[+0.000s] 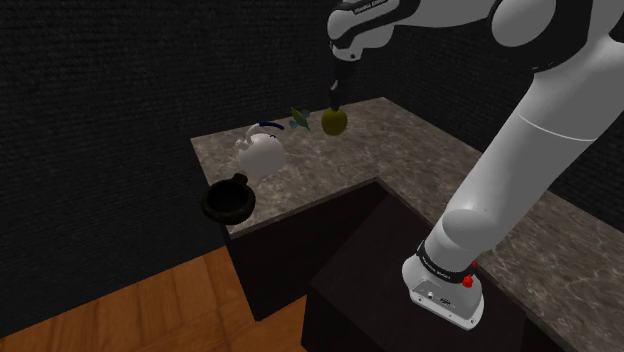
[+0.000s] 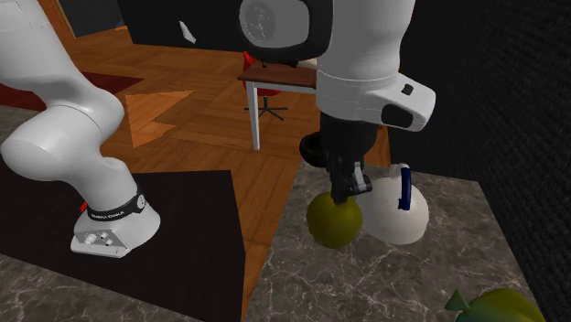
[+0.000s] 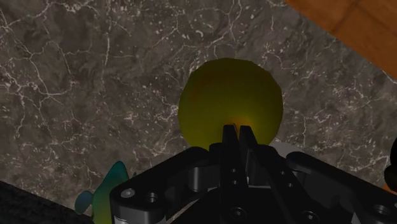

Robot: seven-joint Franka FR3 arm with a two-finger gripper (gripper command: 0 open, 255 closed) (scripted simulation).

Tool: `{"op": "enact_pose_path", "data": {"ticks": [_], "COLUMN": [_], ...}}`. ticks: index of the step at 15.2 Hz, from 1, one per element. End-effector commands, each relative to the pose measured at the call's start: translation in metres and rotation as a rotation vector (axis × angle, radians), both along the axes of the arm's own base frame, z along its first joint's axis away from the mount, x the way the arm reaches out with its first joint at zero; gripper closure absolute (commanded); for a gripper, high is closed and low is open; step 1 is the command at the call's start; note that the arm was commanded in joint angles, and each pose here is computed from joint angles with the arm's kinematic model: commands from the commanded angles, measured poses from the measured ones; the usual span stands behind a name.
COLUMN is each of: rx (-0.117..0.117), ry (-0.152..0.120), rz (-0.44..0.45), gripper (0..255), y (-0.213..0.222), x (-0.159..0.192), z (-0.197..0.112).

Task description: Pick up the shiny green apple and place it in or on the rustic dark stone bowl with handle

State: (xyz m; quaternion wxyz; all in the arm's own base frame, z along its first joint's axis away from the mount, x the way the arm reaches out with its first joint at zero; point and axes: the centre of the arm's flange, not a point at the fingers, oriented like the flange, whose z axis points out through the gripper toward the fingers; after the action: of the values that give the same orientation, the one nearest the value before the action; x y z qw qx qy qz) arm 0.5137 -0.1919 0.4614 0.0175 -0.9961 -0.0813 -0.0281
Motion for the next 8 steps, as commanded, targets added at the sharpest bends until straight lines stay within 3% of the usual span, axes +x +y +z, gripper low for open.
{"op": "enact_pose_path", "data": {"ticks": [1, 8], "rx": [0.0, 0.0], "ry": [0.0, 0.0], "rz": [0.0, 0.0], "gripper": [255, 255], "y": [0.012, 0.102], "x": [0.003, 0.018], "z": [0.007, 0.021]}}
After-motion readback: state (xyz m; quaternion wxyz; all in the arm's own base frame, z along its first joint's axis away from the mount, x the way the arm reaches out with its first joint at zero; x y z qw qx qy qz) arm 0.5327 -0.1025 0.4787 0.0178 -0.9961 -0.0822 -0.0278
